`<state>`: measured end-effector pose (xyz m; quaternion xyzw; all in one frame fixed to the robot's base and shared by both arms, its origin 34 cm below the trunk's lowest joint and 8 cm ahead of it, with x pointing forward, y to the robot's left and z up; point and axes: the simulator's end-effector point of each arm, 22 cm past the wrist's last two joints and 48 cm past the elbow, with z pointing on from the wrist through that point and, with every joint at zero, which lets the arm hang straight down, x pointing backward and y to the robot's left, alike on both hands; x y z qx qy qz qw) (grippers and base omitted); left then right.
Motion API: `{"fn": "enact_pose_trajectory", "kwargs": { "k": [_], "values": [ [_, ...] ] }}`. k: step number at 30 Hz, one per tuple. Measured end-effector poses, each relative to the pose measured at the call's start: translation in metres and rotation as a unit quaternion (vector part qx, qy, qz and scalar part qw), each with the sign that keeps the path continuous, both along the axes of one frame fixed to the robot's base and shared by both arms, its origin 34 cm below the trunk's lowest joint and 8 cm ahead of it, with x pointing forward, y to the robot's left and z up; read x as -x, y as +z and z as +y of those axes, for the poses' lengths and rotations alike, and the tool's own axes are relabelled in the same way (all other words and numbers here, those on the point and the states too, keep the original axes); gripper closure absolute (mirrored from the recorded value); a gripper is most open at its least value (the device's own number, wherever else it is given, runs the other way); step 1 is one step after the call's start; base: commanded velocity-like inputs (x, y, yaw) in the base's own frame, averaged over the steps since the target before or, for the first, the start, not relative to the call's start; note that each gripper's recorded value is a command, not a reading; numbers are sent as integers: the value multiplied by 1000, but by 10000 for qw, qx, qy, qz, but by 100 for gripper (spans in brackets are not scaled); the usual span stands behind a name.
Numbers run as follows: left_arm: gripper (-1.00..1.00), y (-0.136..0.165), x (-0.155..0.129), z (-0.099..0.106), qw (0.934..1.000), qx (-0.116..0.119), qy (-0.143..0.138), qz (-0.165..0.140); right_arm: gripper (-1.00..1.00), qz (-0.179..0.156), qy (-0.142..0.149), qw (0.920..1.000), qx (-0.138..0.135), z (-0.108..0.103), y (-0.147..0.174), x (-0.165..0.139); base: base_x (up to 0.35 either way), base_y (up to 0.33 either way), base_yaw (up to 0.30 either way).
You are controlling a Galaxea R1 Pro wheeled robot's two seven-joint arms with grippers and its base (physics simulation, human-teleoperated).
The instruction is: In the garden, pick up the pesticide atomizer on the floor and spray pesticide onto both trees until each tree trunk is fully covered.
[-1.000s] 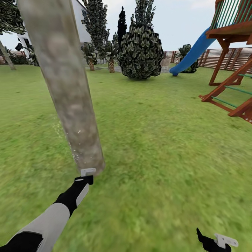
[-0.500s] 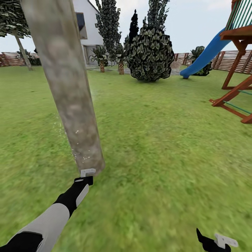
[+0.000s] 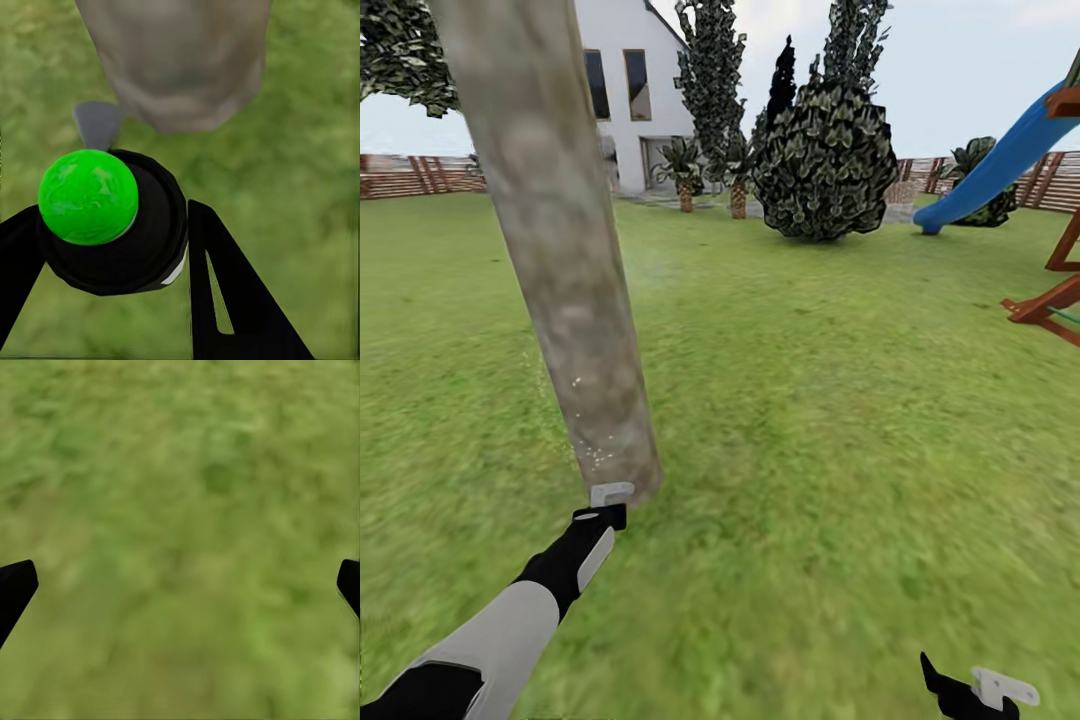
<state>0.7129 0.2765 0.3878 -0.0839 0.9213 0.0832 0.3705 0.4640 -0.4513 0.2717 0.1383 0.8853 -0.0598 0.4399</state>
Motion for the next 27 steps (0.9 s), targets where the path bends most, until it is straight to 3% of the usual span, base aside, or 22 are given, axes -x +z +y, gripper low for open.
{"fn": "enact_pose_trajectory", "kwargs": {
  "k": [5,14,17,21,22,24,26,27],
  "values": [
    [100,4,-1,0,10000,-1,0,-33,-100,-27,0,10000,3,0,2,-1,-80,-230,209],
    [100,4,1,-2,10000,32,-28,-64,-100,-62,-1,10000,1,0,5,-3,-10,-6,246],
    [100,37,-25,-25,9981,139,-254,-537,-100,-78,-2,10000,4,-1,6,-4,0,0,197],
    [100,91,-56,-61,9931,502,-755,-742,-100,-86,-1,10000,12,-1,7,-5,0,0,20],
    [100,97,-59,-54,9924,502,-820,-771,-100,-85,0,10000,13,-1,7,-5,0,0,1],
    [100,100,-60,6,9948,208,-646,-757,-100,-85,3,10000,10,-1,6,-5,0,0,0],
    [100,104,-62,13,9947,185,-635,-787,-100,-85,1,10000,11,-1,6,-5,0,0,0],
    [100,112,-64,1,9941,242,-717,-777,-100,-86,-1,10000,11,-1,7,-5,0,0,0]
  ]
}}
